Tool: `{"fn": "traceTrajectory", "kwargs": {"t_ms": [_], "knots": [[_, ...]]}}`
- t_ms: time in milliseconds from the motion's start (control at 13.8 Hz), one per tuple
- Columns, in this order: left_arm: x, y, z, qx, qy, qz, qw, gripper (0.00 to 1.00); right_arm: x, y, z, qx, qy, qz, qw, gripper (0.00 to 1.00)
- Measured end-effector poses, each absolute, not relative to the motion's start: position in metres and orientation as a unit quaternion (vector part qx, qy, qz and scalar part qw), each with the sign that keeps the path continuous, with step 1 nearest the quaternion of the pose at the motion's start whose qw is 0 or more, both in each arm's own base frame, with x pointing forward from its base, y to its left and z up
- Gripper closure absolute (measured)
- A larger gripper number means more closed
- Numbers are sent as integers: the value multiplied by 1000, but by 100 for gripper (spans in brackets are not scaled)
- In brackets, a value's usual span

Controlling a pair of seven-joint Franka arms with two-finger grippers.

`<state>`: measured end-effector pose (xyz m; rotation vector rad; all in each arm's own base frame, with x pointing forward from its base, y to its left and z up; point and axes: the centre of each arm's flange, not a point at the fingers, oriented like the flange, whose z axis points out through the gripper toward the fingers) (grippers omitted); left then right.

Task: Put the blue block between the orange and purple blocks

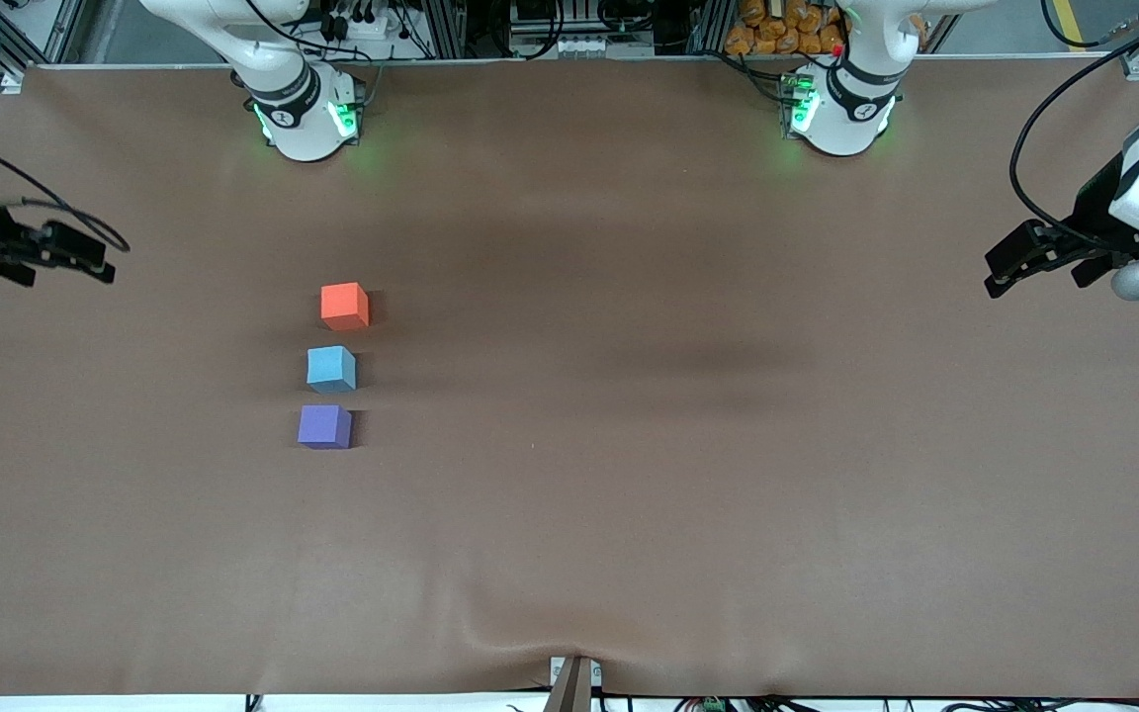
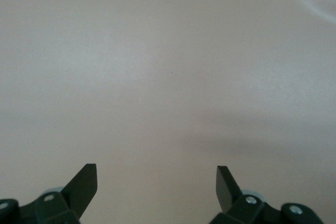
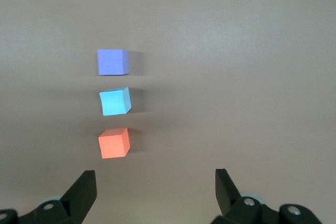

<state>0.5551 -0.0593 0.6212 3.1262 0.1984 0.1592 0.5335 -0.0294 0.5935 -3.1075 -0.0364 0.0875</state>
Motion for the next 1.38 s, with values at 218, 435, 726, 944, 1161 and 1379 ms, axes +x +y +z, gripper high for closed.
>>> {"fn": "traceTrajectory", "kwargs": {"t_ms": [218,435,726,944,1161,1379], "knots": [[555,-59,621,997,63,49,2,0,519,-19,627,-999,-21,31,15,0],[554,-59,620,997,64,44,1,0,513,-18,658,-999,-22,21,14,0],[553,-59,618,997,64,37,0,0,513,-19,669,-1000,-20,10,13,0],[551,-59,617,998,63,30,-1,0,517,-20,662,-1000,-9,15,14,0],[550,-59,616,998,63,27,-2,0,522,-23,655,-1000,-3,20,14,0],[549,-59,616,998,63,22,-2,0,522,-24,651,-1000,-1,24,15,0]]}}
